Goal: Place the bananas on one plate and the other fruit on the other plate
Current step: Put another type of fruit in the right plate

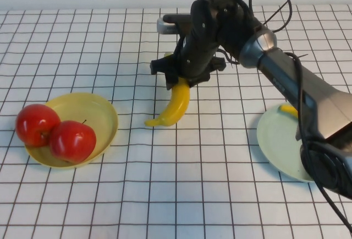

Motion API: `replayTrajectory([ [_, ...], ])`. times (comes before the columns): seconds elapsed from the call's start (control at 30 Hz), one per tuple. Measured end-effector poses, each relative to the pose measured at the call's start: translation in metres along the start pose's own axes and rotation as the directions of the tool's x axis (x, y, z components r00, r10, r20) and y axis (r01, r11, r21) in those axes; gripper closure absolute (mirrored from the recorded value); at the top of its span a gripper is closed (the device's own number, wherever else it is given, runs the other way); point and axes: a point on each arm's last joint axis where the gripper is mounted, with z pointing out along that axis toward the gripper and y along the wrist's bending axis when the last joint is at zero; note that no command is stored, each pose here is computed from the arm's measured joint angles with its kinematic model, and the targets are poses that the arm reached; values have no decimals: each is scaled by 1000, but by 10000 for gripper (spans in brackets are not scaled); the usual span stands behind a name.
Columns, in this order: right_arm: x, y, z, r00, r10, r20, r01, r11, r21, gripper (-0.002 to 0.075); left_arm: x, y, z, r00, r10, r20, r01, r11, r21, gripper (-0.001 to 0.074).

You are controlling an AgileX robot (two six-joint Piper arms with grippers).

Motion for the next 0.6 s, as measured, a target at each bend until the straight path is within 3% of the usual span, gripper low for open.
replayTrajectory([
  [0.37, -2, 12, -73, 987, -138, 79, 139, 990, -7, 391, 0, 0, 0, 1000, 0, 0, 0, 1000, 0, 739],
  [0.5, 15, 3, -85, 982, -190, 17, 189, 980, 66, 391, 0, 0, 0, 1000, 0, 0, 0, 1000, 0, 739],
  [0.6, 40, -17, -90, 971, -223, -81, 234, 957, 172, 391, 0, 0, 0, 1000, 0, 0, 0, 1000, 0, 739],
])
